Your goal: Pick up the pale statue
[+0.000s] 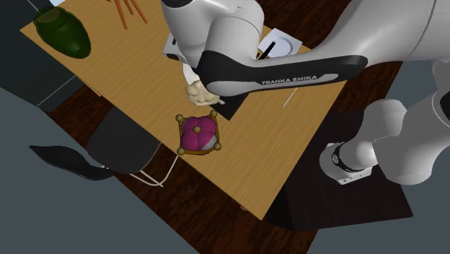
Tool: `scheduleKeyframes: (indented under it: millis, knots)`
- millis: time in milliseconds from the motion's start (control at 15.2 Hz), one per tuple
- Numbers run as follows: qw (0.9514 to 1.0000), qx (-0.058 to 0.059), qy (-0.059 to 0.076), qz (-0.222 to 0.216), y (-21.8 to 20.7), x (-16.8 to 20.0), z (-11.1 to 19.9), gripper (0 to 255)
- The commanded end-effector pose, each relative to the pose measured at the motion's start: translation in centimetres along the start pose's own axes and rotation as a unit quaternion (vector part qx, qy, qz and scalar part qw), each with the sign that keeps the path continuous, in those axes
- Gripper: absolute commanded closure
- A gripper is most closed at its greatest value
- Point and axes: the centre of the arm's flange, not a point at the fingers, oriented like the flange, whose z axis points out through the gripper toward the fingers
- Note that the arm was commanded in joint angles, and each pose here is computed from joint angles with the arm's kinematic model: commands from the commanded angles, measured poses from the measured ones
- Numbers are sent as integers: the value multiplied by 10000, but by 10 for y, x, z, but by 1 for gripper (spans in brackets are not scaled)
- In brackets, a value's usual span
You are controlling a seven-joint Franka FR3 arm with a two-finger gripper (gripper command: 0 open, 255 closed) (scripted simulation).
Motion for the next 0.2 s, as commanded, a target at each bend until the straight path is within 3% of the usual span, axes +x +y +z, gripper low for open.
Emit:
scheduleKeyframes:
  millis: [0, 132]
  knots:
    - [10000, -9, 12, 0, 2, -2, -12, 255]
    - [10000, -9, 12, 0, 2, -2, -12, 255]
